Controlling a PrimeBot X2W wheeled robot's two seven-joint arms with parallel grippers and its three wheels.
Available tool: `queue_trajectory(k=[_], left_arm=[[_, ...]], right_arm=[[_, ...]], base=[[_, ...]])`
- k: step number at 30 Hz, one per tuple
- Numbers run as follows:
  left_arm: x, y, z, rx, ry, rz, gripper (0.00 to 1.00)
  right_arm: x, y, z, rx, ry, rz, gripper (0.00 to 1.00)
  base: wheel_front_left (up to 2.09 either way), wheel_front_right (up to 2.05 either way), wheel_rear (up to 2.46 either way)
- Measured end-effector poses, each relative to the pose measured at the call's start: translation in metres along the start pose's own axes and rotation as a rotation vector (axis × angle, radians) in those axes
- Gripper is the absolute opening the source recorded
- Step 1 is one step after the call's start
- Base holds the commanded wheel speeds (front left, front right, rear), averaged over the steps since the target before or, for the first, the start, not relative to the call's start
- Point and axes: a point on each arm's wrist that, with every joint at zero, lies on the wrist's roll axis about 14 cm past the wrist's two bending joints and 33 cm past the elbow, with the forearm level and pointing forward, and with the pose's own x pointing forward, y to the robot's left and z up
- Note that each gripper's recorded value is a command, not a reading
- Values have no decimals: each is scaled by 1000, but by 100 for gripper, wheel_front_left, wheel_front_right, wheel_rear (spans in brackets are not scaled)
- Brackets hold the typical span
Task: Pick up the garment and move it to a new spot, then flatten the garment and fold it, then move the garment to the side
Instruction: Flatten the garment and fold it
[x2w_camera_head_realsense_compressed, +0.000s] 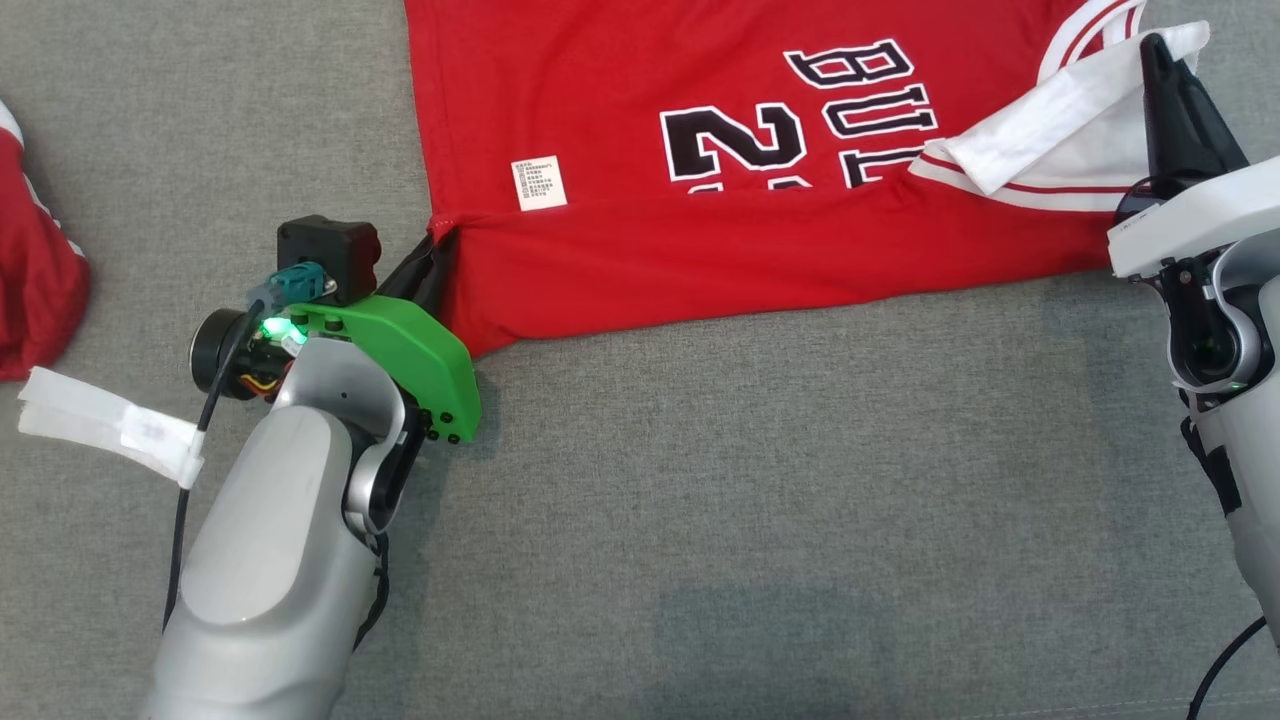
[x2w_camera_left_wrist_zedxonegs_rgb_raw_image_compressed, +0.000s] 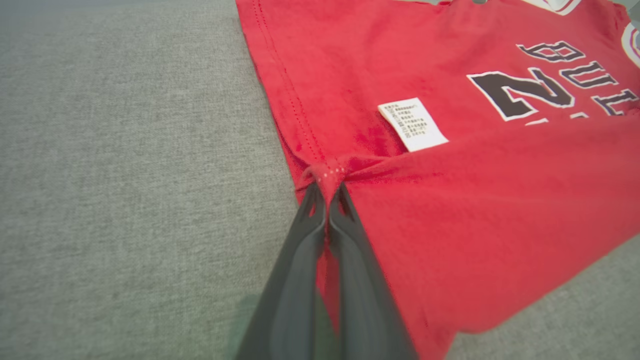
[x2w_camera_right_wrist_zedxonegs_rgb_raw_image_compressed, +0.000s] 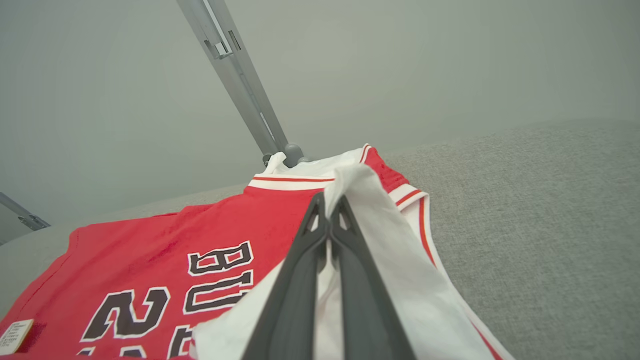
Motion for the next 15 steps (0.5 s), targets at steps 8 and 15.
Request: queue_trajectory(k=[8,15], left_arm=[[-9,4,-4,-23,-12,19,100],[-40,-8,-14,-90,-20,11,100]], right_arm=[[-10,-7,11,-73,-23,3,100],[-59,-36,8,-254,97,-32,100]], base=[[0,0,0],[0,0,0]])
